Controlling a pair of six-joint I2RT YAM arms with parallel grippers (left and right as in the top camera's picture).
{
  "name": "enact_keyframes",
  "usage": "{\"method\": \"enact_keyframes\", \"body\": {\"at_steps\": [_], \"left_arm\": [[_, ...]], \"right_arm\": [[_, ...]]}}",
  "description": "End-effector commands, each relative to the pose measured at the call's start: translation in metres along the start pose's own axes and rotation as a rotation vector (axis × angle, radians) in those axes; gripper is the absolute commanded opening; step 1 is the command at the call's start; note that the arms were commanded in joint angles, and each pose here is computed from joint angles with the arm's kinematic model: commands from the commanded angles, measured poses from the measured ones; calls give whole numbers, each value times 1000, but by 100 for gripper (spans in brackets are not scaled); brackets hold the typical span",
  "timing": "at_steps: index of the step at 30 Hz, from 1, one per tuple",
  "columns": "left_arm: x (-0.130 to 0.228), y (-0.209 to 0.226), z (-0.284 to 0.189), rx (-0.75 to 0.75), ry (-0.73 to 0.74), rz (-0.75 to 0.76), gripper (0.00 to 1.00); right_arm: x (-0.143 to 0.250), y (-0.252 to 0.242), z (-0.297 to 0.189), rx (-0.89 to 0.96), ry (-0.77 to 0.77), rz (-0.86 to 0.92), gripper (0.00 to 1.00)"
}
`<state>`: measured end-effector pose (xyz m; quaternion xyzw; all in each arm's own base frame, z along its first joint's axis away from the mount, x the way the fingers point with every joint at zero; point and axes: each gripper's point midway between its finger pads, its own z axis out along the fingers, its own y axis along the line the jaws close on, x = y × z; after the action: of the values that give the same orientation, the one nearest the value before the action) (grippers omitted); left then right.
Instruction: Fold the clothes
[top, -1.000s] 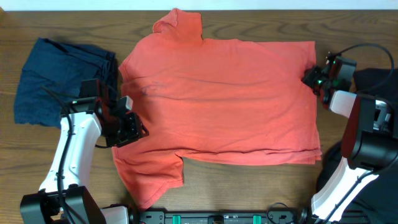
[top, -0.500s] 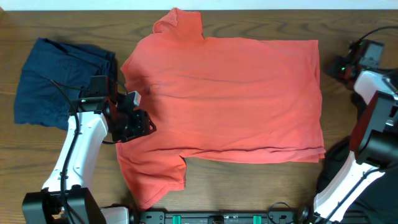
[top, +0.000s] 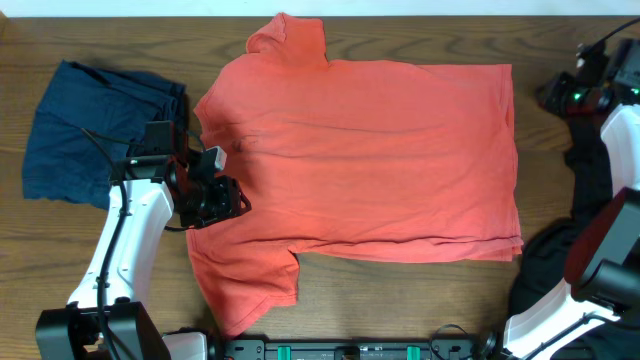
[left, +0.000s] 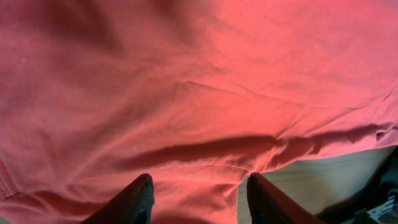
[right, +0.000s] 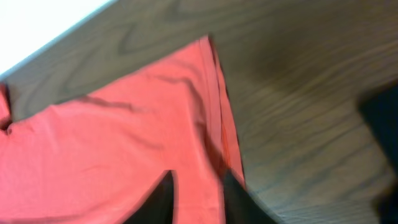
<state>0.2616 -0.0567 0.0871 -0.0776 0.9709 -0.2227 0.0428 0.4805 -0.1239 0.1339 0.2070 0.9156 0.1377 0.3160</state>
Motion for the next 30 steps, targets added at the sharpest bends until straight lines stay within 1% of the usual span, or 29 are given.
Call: {"method": "enact_keyframes", "body": {"at_steps": [1,4,12,15,19,22,30], "left_arm": [[-9,-7,-7,13,-34,48,50],[-9,-7,-7,13,-34,47,50],[-9,-7,-7,13,-34,47,50],[-9,-7,-7,13,-34,47,51],[-9,-7,-7,13,-34,47,51],[-9,-7,-7,13,-34,47,51],[-11,-7,-8,13,-40,50,51]], "right_arm": [[9,-12,15,51,31,67,17],[18,-9,36,29,62,66,16],[32,2,103,-37,62,12,16],[37,6,121,-59,61,-1,19],[44,1,135,-55,67,10,23],[45,-7,141,-32,64,18,32],[55,-19,147,0,91,34,33]]}}
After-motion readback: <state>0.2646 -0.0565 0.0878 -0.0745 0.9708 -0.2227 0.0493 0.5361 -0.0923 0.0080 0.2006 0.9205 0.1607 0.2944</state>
